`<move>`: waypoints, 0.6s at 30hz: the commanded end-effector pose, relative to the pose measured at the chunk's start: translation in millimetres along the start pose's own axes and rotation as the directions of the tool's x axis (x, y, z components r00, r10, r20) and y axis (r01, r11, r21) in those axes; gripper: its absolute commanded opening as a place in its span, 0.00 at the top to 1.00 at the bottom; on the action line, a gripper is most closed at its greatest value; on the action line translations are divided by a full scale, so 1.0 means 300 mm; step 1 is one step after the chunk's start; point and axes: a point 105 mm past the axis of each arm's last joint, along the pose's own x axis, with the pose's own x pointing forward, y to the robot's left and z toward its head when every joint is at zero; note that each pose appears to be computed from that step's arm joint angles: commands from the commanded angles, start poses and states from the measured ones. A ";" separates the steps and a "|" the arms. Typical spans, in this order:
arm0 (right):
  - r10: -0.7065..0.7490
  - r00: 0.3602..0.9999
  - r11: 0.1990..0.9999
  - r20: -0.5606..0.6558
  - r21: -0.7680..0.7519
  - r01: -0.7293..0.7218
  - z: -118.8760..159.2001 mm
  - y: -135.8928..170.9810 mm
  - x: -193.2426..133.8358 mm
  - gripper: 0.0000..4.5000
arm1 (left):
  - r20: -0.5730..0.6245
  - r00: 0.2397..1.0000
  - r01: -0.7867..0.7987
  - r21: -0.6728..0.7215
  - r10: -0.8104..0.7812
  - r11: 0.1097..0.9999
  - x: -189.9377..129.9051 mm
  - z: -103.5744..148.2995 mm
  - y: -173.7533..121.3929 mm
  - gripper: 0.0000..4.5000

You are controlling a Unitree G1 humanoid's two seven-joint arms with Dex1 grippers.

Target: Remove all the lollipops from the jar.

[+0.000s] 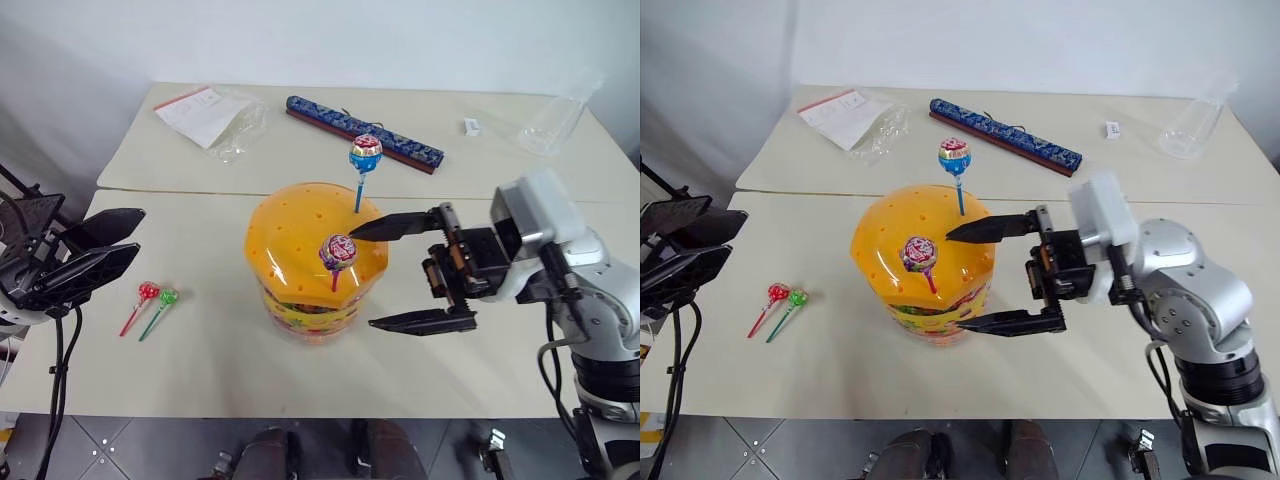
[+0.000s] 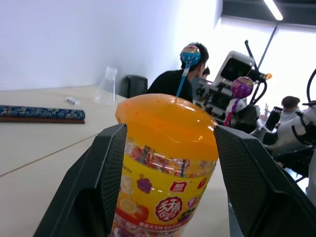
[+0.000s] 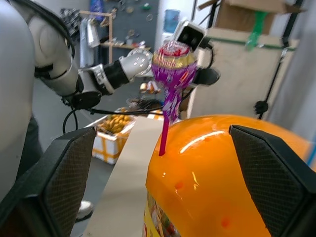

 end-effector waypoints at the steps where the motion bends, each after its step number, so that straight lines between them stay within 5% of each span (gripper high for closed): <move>1: 0.025 1.000 0.999 -0.008 -0.040 -0.025 0.003 -0.007 0.037 0.00 | 0.091 0.992 0.085 0.035 -0.088 0.996 0.029 0.075 -0.047 0.34; 6: 0.088 0.996 0.994 -0.010 -0.063 -0.088 -0.020 -0.007 0.072 0.00 | 0.036 0.991 0.127 0.003 -0.127 0.992 0.041 0.047 -0.066 0.34; 18: 0.064 0.996 0.991 0.055 -0.117 -0.057 -0.006 -0.041 0.079 0.86 | 0.013 0.983 0.183 0.053 -0.184 0.982 0.028 0.034 -0.068 0.34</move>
